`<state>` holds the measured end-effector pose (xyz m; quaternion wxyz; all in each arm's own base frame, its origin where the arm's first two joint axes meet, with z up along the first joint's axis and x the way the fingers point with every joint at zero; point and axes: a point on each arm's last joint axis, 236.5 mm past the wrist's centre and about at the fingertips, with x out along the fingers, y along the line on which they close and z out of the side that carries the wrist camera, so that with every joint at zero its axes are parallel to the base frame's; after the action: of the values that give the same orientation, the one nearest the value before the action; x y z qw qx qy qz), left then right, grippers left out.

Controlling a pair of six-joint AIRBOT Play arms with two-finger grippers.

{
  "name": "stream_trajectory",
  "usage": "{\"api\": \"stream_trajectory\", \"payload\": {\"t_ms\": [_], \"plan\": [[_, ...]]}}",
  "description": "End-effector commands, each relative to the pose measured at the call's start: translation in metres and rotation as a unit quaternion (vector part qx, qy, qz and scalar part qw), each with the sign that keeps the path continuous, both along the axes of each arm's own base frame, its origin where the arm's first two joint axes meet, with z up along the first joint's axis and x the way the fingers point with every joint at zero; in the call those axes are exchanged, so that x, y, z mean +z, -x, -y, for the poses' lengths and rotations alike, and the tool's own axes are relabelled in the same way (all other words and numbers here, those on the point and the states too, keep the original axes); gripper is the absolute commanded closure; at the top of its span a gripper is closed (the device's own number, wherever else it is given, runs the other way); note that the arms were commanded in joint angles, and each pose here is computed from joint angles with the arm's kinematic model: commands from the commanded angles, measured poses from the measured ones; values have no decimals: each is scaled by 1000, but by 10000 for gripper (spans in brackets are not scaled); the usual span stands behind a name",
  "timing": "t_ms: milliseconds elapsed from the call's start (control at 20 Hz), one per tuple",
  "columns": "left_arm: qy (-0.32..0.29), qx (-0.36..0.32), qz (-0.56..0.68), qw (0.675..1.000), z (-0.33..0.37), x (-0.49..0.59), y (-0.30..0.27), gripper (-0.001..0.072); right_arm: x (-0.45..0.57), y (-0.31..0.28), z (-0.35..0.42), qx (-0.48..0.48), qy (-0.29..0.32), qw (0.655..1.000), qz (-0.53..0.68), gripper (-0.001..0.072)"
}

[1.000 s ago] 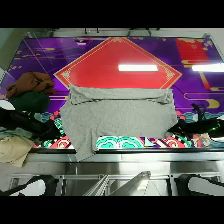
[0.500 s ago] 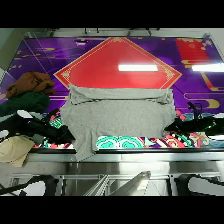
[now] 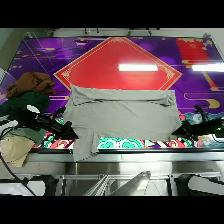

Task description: Fold the shirts.

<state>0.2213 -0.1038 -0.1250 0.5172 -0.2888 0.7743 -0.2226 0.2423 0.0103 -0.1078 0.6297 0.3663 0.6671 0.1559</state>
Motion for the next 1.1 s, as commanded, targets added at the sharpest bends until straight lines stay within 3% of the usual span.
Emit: {"api": "stream_trajectory", "payload": {"t_ms": [0,200,450,650,800,1050], "plan": [[-34,25,12,999,-31,11,2,693,20,12,9,-29,-28,999,-28,695],[-42,75,65,994,-50,37,-10,691,40,1,5,-42,-41,998,-1,695],[91,102,237,962,-4,128,-78,691,101,-60,-24,-86,-156,974,142,695],[66,82,351,930,4,177,-152,691,87,-108,-19,-105,-65,974,192,695],[64,73,371,923,10,185,-204,691,88,-154,-3,-118,-1,964,238,695],[73,80,313,944,6,129,-262,694,55,-199,5,-108,10,968,225,695]]}}
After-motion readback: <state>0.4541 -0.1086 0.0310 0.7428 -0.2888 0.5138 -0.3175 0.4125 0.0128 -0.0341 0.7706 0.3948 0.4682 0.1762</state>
